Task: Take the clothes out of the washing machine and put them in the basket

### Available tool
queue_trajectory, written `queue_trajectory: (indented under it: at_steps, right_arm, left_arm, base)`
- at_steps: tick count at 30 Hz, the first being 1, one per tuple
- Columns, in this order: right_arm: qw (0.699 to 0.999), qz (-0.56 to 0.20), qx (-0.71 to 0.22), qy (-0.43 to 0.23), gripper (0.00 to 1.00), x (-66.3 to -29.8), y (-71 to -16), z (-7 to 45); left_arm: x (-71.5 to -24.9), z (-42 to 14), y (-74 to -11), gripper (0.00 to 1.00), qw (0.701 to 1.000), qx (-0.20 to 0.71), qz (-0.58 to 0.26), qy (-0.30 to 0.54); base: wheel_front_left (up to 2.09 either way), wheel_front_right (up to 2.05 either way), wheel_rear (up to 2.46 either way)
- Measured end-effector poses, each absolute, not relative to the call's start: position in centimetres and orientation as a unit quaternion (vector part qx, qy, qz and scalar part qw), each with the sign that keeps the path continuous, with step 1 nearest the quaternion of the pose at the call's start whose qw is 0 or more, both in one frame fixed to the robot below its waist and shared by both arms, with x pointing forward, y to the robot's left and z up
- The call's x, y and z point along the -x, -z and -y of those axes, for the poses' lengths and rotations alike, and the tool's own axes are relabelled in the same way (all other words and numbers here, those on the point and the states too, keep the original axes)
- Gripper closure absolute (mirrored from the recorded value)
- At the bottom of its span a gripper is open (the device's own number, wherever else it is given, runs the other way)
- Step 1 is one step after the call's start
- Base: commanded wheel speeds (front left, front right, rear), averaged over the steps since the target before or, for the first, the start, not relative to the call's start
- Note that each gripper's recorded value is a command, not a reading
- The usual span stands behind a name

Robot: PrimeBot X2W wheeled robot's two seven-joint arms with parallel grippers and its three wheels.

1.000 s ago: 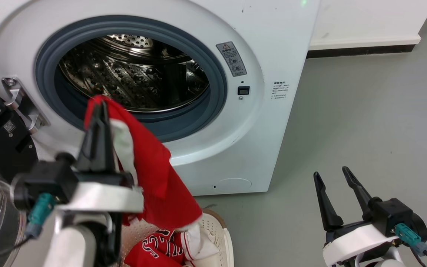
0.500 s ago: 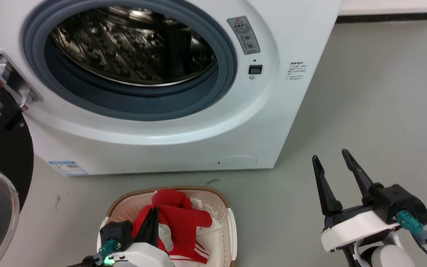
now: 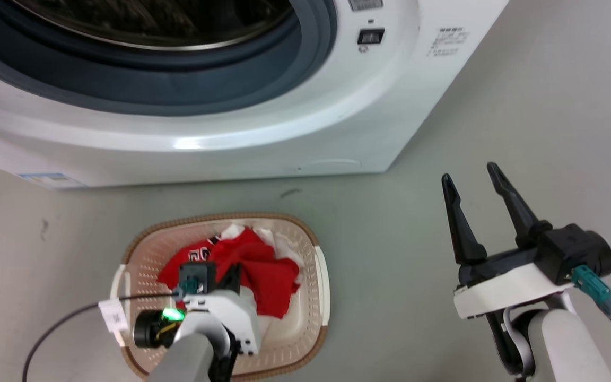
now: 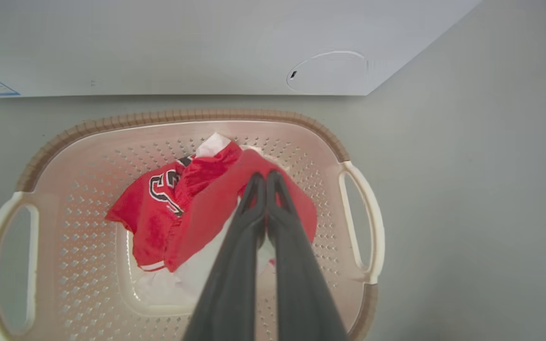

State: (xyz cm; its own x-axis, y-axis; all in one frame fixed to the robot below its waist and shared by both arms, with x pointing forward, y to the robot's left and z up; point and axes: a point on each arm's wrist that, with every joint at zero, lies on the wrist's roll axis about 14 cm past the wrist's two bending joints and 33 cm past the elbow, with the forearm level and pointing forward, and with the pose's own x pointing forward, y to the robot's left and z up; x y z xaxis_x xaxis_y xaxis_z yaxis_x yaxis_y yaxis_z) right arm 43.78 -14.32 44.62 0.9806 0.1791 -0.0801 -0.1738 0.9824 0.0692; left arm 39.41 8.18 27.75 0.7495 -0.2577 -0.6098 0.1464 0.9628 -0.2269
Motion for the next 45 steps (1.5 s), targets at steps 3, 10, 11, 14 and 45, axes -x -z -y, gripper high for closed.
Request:
queue_trajectory:
  at_steps: [3,10,11,14,45]
  right_arm:
    - [0.994,-0.056,-0.032,-0.087,0.0,-44.6,-43.1,14.4]
    - [0.991,-0.097,-0.039,-0.087,0.0,-45.7,-38.7,14.6]
    - [0.99,-0.102,-0.04,-0.084,0.0,-45.8,-38.1,14.8]
    - [0.989,-0.12,-0.041,-0.077,0.0,-45.8,-36.4,15.3]
    - [0.998,-0.051,-0.009,-0.046,0.0,-42.6,-43.9,17.5]
  left_arm:
    - [-40.3,-8.2,-25.3,1.0,0.921,0.069,-0.368,0.106]
    - [-40.8,-8.1,-19.4,1.0,0.889,0.056,-0.447,0.086]
    - [-40.6,-8.0,-18.5,1.0,0.882,0.051,-0.46,0.087]
    - [-40.0,-7.6,-16.3,1.0,0.865,0.041,-0.492,0.09]
    - [-44.7,-8.6,-31.2,0.0,0.953,0.105,-0.276,0.068]
  base:
    - [0.0,0.0,0.0]
    - [0.0,0.0,0.0]
    - [0.0,0.0,0.0]
    - [0.0,0.0,0.0]
    - [0.0,0.0,0.0]
